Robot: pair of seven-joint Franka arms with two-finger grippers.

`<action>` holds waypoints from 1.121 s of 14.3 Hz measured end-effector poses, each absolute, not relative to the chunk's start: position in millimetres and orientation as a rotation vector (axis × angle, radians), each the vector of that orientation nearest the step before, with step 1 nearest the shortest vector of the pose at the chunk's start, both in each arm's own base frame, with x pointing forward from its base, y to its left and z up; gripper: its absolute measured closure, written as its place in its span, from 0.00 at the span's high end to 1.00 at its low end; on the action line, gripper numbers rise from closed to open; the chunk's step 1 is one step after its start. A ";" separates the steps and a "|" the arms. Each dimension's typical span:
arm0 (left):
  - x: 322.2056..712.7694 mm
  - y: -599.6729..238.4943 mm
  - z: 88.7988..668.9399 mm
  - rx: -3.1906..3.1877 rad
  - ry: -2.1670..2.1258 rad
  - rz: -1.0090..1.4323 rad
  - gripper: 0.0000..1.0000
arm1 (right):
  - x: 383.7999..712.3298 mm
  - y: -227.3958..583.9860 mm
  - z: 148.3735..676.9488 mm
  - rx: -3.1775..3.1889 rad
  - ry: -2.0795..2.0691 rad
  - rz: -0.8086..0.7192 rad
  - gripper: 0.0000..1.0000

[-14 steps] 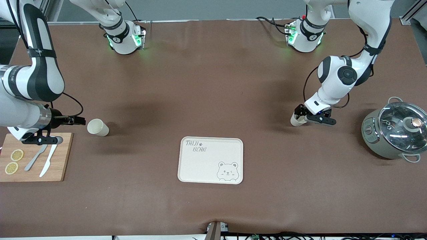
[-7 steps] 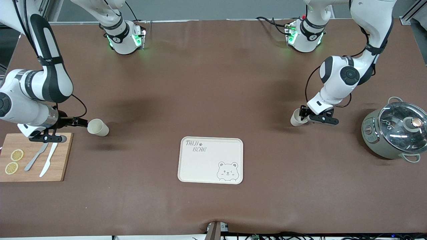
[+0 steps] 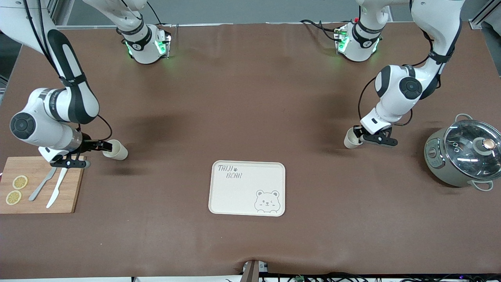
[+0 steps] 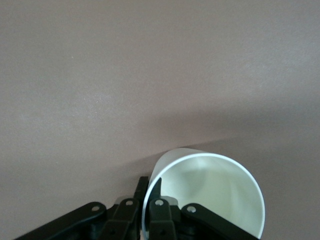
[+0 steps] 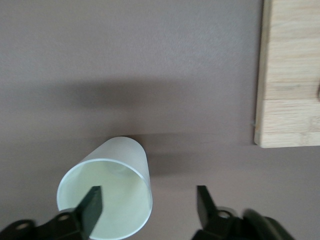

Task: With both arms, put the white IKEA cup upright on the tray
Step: 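Lift the cup with the left gripper while the right gripper grasps the other cup, then carry the cup over the tray with the left gripper while the right gripper lifts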

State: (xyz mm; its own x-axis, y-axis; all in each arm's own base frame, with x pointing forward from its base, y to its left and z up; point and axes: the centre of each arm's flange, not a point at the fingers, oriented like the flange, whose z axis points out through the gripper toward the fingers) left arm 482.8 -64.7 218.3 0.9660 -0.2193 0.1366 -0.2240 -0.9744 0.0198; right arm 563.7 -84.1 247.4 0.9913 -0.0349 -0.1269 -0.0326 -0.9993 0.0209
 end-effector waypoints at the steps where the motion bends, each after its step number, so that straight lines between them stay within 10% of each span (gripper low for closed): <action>1: 482.9 -64.4 218.3 3.080 -0.346 0.208 0.04 | 562.9 -83.8 243.9 3.117 -0.052 -0.202 0.66; 7: 502.7 -76.0 238.2 3.072 -0.336 0.250 0.04 | 562.3 -83.3 240.5 3.117 -0.051 -0.203 0.04; 16: 552.9 -186.6 299.1 3.026 -0.226 0.216 0.04 | 566.1 -82.4 247.4 3.117 -0.047 -0.221 0.02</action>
State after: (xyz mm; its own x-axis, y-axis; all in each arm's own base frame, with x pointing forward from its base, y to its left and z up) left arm 552.9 -186.6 299.1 0.9789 -0.1406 0.1484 -0.1546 -0.9841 0.0877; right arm 566.1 -82.4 247.4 0.9895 -0.0314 -0.1408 -0.0290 -0.9994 0.0187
